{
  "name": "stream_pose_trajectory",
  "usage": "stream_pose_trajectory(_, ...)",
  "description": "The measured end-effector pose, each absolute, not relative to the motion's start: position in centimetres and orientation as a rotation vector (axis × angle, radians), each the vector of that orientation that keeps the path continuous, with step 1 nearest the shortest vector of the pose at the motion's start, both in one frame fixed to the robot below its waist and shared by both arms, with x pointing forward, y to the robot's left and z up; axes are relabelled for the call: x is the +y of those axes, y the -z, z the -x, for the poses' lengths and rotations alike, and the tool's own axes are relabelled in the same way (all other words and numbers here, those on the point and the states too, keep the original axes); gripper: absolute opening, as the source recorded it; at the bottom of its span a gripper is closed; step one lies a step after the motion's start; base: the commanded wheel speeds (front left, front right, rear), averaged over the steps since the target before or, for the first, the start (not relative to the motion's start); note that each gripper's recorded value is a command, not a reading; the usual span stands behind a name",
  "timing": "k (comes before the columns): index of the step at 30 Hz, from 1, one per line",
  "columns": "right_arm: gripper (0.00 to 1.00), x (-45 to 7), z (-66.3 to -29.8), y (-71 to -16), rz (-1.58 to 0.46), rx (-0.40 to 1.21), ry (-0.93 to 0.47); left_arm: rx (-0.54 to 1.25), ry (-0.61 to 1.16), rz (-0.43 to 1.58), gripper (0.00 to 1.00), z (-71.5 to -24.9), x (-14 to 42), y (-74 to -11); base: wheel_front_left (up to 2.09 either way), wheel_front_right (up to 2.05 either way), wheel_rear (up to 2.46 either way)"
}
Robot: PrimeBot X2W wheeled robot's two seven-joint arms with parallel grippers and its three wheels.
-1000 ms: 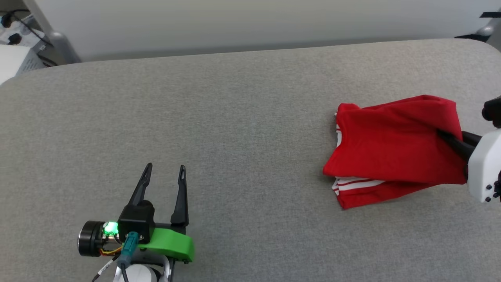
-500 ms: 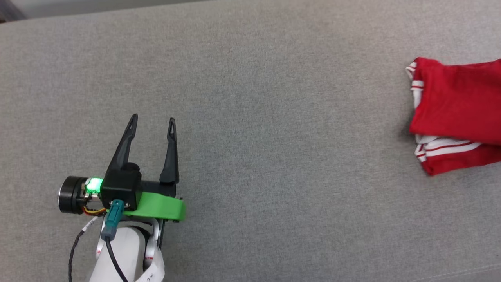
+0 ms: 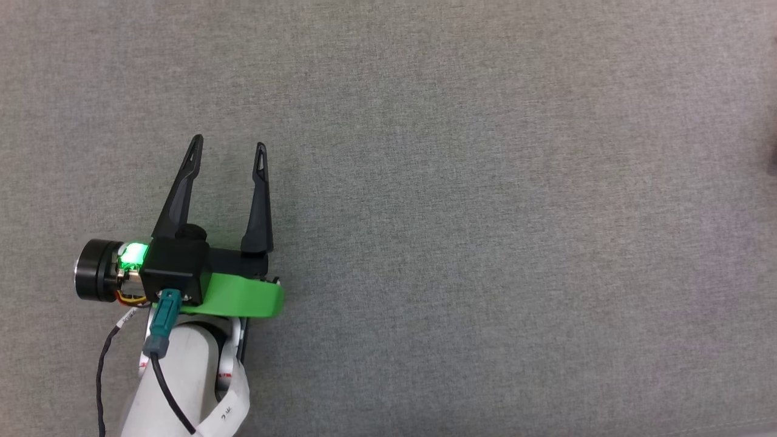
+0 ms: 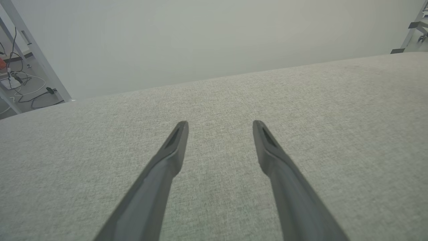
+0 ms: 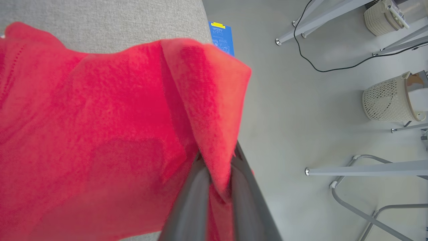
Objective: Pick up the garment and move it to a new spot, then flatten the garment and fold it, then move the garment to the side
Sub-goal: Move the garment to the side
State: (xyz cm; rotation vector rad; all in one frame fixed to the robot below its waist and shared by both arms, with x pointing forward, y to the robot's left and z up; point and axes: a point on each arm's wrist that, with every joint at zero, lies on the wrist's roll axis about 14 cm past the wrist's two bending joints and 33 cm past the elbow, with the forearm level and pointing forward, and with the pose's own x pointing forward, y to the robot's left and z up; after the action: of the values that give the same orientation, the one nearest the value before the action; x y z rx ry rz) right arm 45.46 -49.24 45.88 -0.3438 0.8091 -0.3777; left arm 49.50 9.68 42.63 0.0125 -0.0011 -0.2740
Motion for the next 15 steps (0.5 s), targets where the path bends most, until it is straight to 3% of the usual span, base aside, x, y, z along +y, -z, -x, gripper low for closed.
stream_pose_trajectory(3, 0.0, -49.4, -45.9, -45.4, 0.348, 0.796, 0.388, 0.005, 0.263, -0.021, 1.0, -49.5, 10.2, -42.4, 0.0, 0.0, 0.0)
stream_pose_trajectory(4, 0.41, -49.3, -46.0, -45.3, 0.34, 0.789, 0.389, 0.002, 0.258, -0.023, 1.0, -49.5, 10.3, -42.5, 0.0, 0.0, 0.0)
stream_pose_trajectory(5, 1.0, -49.2, -46.0, -45.2, 0.327, 0.784, 0.392, 0.0, 0.256, -0.025, 1.0, -49.5, 10.4, -42.7, 0.0, 0.0, 0.0)
stream_pose_trajectory(15, 1.0, -48.2, -47.2, -49.8, 0.337, 0.529, 0.367, -0.032, 0.233, -0.028, 1.0, -48.3, 10.9, -45.1, 0.0, 0.0, 0.0)
